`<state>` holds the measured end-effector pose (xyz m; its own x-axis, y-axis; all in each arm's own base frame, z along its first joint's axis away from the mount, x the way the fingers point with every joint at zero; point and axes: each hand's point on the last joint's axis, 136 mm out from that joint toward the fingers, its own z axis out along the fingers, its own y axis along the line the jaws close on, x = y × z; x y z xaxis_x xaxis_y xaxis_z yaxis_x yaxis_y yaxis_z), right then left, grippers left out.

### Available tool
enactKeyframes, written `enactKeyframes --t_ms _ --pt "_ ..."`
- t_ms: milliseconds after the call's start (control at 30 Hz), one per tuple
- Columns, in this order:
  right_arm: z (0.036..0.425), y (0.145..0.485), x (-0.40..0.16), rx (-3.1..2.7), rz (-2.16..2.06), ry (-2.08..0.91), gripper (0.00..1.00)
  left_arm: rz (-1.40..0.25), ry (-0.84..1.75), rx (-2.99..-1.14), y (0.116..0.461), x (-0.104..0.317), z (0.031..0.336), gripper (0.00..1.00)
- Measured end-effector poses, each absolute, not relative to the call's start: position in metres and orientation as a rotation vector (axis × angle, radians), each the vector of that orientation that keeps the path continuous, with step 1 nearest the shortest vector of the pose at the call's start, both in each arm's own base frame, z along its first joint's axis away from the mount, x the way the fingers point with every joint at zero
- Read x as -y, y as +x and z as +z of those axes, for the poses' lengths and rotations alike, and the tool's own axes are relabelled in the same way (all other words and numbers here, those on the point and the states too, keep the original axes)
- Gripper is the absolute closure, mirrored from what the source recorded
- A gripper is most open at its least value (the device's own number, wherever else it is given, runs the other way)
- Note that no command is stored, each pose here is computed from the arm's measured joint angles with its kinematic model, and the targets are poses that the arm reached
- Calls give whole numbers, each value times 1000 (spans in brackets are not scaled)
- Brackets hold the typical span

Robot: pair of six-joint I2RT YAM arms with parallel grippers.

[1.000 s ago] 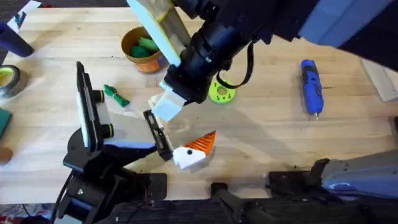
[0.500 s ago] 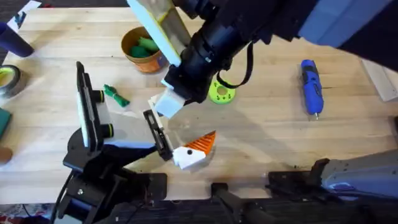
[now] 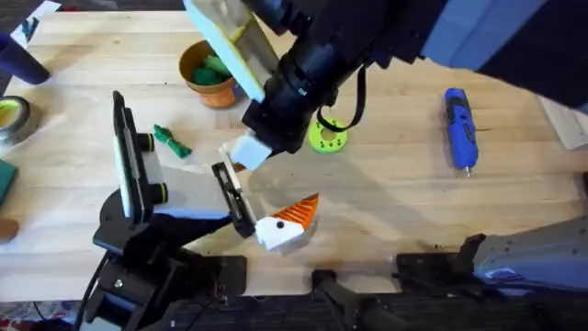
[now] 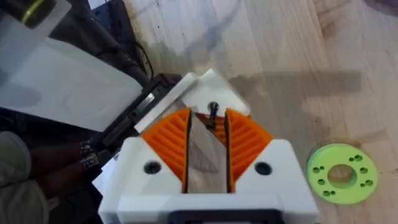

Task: Pick up the gripper from the table and insert it into the empty holder that is missing its gripper. Then pick up a screw, insert it into the mounting hole, and use the screwdriver to tighten it. Finally, clean up the table by picking up the vegetable and placing it into the bucket.

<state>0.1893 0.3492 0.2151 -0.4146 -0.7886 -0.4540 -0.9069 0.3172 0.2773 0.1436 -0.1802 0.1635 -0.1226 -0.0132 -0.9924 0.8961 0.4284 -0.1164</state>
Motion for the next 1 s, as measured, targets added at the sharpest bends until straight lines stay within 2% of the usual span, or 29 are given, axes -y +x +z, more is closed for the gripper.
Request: enactKeyframes --t_ms 367,467,1000 --pt "216 191 -351 -2335 735 -1540 863 -952 824 -1485 144 180 164 9" --pt "217 193 -353 -2323 735 -1535 987 -952 824 -1485 144 180 164 9" --pt "218 195 -355 -2279 727 -1570 996 -952 824 -1485 144 180 163 9"
